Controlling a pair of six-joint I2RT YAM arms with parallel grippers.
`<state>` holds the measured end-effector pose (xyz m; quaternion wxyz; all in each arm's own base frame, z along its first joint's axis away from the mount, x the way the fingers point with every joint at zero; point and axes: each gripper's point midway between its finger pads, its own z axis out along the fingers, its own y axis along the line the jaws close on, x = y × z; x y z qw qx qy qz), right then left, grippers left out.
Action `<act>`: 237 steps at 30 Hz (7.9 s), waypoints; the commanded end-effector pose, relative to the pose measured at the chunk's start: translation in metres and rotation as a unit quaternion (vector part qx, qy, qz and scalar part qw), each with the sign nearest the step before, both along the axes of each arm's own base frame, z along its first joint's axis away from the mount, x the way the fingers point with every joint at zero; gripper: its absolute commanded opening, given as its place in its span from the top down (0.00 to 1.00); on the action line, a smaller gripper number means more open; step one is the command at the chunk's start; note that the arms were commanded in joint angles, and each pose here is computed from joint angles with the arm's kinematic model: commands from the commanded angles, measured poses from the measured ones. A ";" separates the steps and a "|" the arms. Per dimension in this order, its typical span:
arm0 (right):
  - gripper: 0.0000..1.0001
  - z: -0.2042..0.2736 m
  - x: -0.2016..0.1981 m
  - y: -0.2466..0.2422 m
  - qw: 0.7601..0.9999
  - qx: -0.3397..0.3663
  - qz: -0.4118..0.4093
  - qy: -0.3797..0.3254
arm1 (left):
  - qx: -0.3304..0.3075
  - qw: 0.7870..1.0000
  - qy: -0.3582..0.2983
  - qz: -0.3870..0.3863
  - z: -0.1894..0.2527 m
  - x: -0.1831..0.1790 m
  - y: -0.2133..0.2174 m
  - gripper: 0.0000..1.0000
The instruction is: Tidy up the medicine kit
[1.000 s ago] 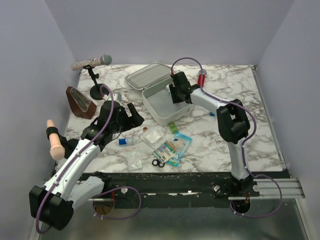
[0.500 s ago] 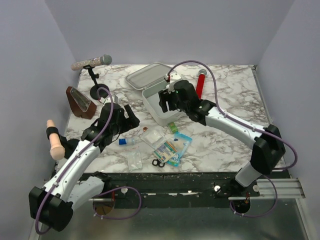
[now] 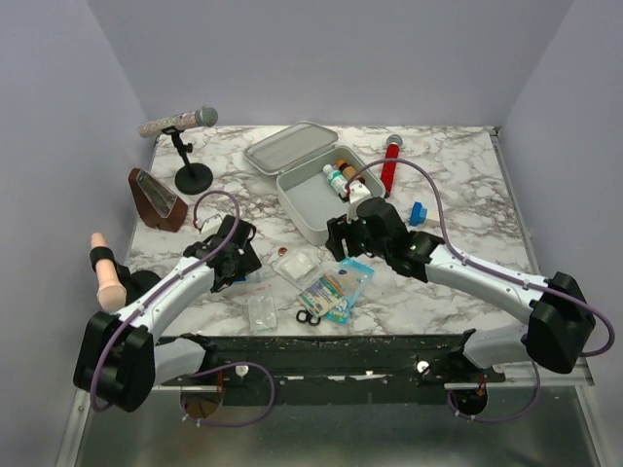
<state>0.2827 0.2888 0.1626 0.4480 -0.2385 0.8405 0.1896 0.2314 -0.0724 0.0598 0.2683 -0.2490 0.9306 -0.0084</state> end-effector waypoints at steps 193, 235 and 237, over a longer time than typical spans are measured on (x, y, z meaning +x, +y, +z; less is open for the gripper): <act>0.18 -0.054 -0.035 0.074 0.992 -0.041 0.118 0.035 | -0.149 0.981 -0.117 -0.045 0.035 0.029 -0.043 0.14; 0.99 -0.039 -0.028 0.096 0.987 -0.107 0.115 0.016 | -0.134 0.981 -0.136 -0.031 0.049 0.014 -0.021 0.12; 0.99 -0.006 -0.020 0.089 0.990 -0.097 0.101 -0.021 | -0.137 0.979 -0.148 -0.030 0.061 0.017 -0.021 0.12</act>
